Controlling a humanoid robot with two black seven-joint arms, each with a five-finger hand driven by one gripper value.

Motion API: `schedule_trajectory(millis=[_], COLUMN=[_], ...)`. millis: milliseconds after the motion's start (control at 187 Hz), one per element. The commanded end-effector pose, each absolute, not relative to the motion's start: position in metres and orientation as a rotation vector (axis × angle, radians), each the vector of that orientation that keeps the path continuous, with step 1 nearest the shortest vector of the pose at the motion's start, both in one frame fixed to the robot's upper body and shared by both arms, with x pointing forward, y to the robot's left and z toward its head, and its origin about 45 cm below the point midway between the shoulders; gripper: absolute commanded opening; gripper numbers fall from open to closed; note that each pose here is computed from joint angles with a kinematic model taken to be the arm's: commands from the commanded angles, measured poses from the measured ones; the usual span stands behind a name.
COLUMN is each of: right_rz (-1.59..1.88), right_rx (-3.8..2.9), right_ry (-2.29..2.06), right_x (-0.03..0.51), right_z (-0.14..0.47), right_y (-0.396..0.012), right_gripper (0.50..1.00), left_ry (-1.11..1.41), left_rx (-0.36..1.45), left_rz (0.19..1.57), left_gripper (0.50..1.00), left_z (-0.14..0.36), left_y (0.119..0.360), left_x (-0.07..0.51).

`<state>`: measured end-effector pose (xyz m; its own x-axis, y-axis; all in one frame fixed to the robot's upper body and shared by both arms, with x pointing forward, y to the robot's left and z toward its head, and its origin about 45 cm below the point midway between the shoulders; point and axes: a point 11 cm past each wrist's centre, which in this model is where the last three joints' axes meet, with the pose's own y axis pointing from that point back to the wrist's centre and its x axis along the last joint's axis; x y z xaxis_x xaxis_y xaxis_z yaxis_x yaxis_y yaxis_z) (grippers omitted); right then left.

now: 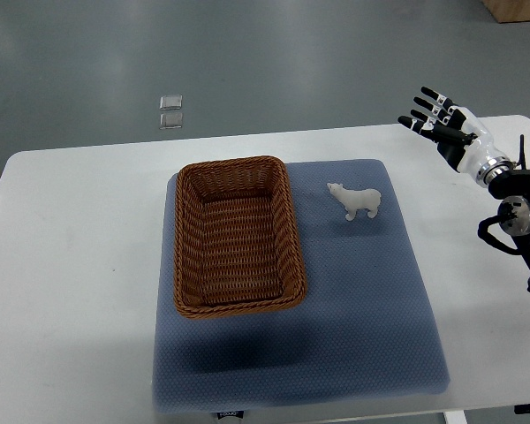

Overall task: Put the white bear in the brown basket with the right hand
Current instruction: 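Lower the right hand and reach toward the white polar bear figurine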

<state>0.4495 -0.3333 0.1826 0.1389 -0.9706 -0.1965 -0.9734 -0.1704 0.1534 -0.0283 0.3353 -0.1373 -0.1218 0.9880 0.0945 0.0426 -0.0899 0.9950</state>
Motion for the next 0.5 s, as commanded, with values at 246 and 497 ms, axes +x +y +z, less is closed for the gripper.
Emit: schedule_trajectory(millis=[246, 497], right_rz=[0.194, -0.186], right_rx=[-2.703, -3.012], right_ry=[1.935, 1.824], right_x=[0.442, 0.443], right_z=[0.171, 0.186], right_y=[-0.314, -0.322], right_gripper=[0.921, 0.919], left_ry=[1.283, 1.283], left_rx=[1.244, 1.244], left_rz=[1.353, 1.353], left_gripper=[1.000, 1.000], left_z=[-0.137, -0.137], left_y=[0.335, 0.335], left_x=[-0.028, -0.028])
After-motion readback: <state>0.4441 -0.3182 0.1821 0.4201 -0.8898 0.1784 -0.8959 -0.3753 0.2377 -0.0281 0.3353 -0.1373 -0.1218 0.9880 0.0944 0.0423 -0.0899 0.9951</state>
